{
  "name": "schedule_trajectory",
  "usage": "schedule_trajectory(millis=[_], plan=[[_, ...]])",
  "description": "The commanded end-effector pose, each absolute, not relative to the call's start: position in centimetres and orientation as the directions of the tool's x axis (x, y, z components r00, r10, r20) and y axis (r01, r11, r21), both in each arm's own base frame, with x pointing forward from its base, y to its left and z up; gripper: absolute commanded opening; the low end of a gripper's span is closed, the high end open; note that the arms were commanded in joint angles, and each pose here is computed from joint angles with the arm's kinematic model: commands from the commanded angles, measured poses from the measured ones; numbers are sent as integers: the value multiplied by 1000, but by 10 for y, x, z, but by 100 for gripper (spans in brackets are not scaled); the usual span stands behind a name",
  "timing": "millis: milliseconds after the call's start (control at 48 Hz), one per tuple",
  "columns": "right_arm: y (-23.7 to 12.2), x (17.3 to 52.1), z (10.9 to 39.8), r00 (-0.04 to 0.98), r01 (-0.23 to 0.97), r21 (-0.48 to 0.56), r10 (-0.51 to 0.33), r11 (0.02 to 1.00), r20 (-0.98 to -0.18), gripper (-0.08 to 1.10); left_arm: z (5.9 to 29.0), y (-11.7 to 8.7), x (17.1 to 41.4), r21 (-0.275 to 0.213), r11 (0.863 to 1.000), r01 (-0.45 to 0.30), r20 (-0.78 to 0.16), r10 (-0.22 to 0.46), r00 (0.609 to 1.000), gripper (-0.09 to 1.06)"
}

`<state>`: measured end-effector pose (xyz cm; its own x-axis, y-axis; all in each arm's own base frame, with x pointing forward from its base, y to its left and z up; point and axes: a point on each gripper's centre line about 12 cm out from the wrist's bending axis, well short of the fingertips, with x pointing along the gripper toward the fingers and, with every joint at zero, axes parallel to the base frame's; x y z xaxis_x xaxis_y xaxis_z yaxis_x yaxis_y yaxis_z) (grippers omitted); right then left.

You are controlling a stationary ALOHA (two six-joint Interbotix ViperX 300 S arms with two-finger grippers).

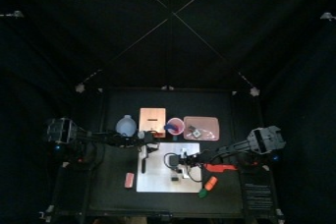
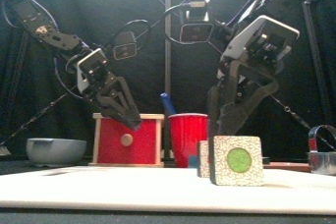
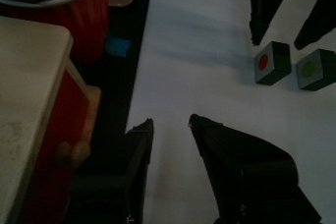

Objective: Place sushi on board then cut the sushi with the knife then place the pieces on the plate
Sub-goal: Place the 4 sushi pieces on the plate

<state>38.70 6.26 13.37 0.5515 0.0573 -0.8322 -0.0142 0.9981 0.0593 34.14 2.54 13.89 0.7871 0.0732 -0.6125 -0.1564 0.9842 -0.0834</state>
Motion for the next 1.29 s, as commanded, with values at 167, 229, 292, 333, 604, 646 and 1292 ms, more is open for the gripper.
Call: schedule_trajectory(millis=[167, 229, 292, 333, 604, 646, 1292], plan=[[67, 396, 141, 577, -19, 70, 68, 997, -814, 68, 143, 27, 343, -83, 984, -157, -601, 76, 795, 76], [66, 395, 140, 574, -14, 72, 67, 997, -816, 62, 143, 27, 343, -83, 984, -159, -601, 78, 795, 76], [65, 392, 139, 570, -8, 77, 67, 997, -819, 58, 143, 27, 343, -83, 984, -157, -600, 76, 796, 76], [64, 390, 141, 572, -7, 79, 68, 997, -817, 58, 142, 27, 343, -83, 984, -159, -603, 77, 794, 76], [6, 344, 173, 583, 145, 80, -20, 986, -812, 58, 142, 27, 343, -82, 984, -157, -603, 76, 794, 76], [-8, 333, 176, 573, 185, 76, -45, 980, -819, 58, 142, 27, 343, -82, 984, -157, -603, 76, 794, 76], [-128, 223, 146, 387, 599, 8, -280, 801, -879, 58, 143, 27, 343, -86, 983, -161, -602, 78, 795, 76]])
